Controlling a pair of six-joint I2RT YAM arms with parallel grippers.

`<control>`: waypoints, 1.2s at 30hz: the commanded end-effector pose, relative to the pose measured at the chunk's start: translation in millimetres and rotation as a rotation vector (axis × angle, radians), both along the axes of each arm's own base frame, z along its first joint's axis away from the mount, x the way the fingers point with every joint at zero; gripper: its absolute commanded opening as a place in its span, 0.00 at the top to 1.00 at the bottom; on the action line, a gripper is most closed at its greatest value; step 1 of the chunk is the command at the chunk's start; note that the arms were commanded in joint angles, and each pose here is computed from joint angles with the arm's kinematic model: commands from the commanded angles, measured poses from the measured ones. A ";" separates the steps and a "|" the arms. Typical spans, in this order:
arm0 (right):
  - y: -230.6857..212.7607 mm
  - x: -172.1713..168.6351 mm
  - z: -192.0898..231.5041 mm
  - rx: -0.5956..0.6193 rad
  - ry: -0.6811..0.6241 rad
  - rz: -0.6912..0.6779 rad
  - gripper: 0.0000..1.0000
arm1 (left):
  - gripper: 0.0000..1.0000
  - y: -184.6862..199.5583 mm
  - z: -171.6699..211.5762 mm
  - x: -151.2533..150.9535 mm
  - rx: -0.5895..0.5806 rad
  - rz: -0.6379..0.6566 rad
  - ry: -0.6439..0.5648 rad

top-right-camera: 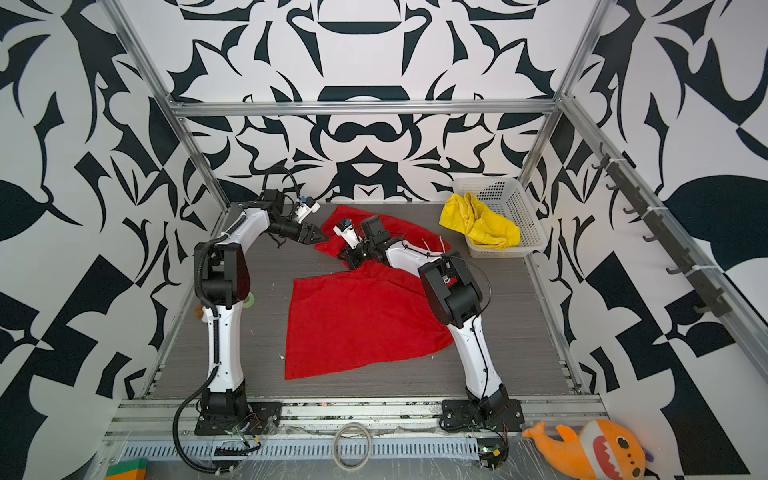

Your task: Fold and stack the shorts

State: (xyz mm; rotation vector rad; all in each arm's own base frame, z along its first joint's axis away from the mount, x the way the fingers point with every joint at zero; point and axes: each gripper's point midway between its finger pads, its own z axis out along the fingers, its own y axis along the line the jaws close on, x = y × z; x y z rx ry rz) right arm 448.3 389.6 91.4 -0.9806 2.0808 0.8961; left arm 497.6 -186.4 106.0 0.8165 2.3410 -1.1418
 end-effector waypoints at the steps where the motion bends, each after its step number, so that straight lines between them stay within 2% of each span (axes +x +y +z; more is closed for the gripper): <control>1: 3.2 11.7 24.8 0.022 -0.065 -0.005 1.00 | 0.35 -9.4 0.4 -12.4 -0.014 -0.058 0.038; 5: 4.1 12.7 25.7 0.024 -0.068 -0.006 1.00 | 0.38 -13.0 0.0 -15.7 -0.012 -0.081 0.040; 8: 5.8 13.4 27.3 0.027 -0.071 -0.003 1.00 | 0.46 -13.7 -1.2 -16.7 -0.003 -0.084 0.040; 11: 8.4 13.5 28.4 0.031 -0.073 -0.001 1.00 | 0.63 -14.2 -1.2 -18.0 -0.005 -0.087 0.047; 15: 8.5 15.9 34.0 0.043 -0.067 -0.021 1.00 | 0.99 -13.1 6.6 -19.5 -0.003 -0.083 0.046; 21: -22.9 28.4 48.2 0.123 0.094 -0.166 0.57 | 1.00 6.4 12.7 -21.9 0.080 -0.016 0.015; 24: -50.0 46.4 44.1 0.173 0.181 -0.309 0.56 | 1.00 19.1 12.3 -24.9 0.135 0.032 0.001; 27: -77.8 66.3 17.6 0.098 0.274 -0.482 0.56 | 1.00 31.0 6.2 -32.5 0.184 0.066 0.025; 36: -126.4 87.9 -40.4 -0.126 0.409 -0.755 0.57 | 1.00 75.6 -29.8 -47.5 0.391 0.204 0.158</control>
